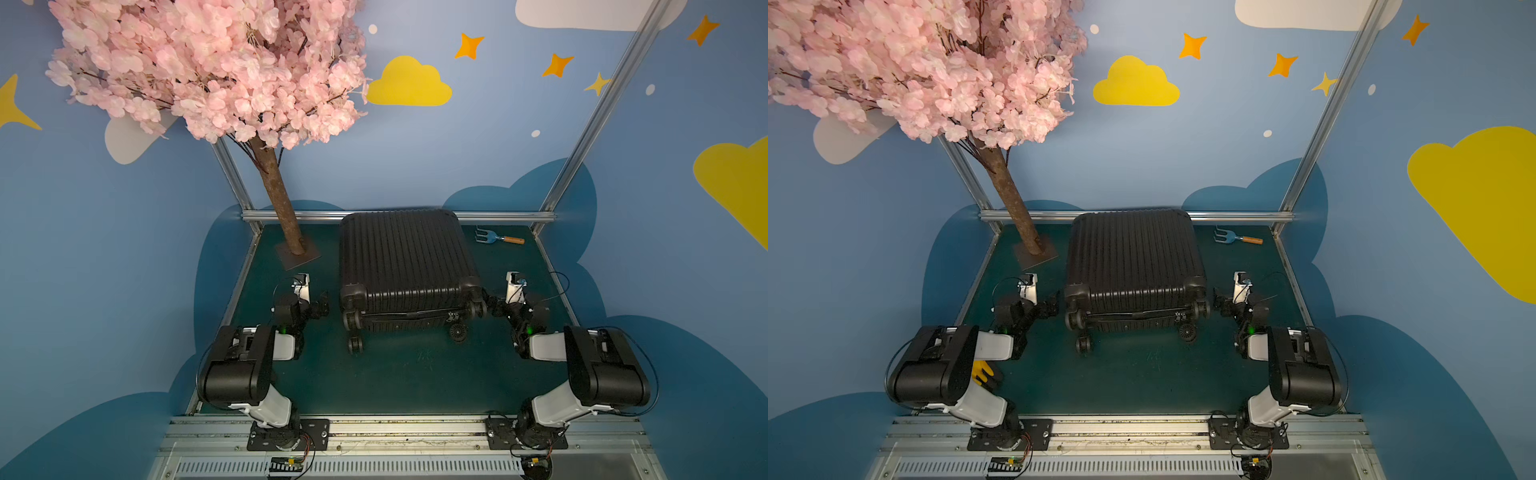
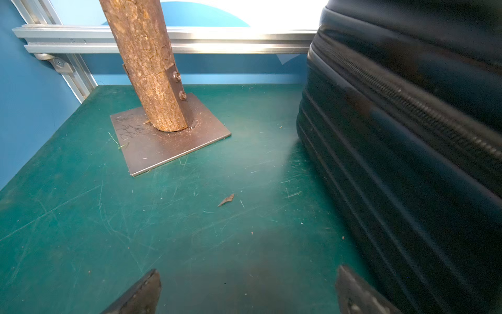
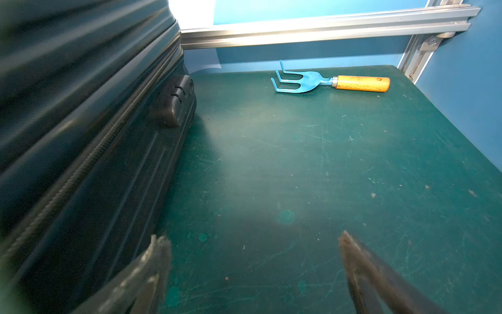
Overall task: Open the suitcase zippers
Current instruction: Adjust the suitcase at the center of the board.
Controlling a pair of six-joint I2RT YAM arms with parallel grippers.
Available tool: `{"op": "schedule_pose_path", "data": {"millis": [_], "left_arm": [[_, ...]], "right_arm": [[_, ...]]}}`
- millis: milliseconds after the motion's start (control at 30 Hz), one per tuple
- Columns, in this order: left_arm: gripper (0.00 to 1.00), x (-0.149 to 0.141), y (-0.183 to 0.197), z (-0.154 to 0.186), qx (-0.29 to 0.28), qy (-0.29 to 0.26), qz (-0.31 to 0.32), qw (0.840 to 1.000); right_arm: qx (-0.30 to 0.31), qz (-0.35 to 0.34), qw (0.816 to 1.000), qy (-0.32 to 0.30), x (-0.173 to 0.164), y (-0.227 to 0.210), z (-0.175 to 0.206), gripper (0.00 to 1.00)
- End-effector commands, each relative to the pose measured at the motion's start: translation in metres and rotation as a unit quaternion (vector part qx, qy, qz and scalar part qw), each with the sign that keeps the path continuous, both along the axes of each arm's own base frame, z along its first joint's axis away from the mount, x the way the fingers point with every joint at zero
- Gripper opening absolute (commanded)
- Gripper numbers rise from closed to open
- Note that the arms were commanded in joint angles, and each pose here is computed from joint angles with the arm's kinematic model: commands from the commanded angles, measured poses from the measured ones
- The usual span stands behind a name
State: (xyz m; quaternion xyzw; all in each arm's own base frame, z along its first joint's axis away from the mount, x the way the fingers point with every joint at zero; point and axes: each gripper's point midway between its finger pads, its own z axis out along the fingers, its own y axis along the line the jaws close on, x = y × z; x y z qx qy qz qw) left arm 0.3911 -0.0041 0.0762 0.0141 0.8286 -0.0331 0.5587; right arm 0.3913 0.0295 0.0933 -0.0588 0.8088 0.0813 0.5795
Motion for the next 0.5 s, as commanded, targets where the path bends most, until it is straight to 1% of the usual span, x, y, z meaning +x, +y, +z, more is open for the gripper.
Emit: {"op": "schedule_pose_path", "data": {"millis": [0, 133, 233, 467], "left_arm": [[1.0, 0.0037, -0.0007, 0.0086, -0.003, -0.014, -0.005, 1.0], [1.0, 0.0043, -0.0006, 0.0089, -0.004, -0.014, -0.004, 1.0], [1.0, 0.0036, -0.0003, 0.008, -0.009, -0.012, -0.006, 1.0], [1.0, 0.0032, -0.0004, 0.008, -0.009, -0.012, -0.007, 1.0]], "right_arm": [[0.003, 0.003, 1.0, -0.001, 0.0027, 0.001, 0.0021, 0.97], [0.002, 0.003, 1.0, -0.003, 0.002, 0.0005, 0.0023, 0.97], [0.001, 0.025, 1.0, -0.007, -0.0004, 0.0081, 0.0031, 0.97], [0.0, 0.024, 1.0, -0.008, -0.0006, 0.0077, 0.003, 0.97]]}}
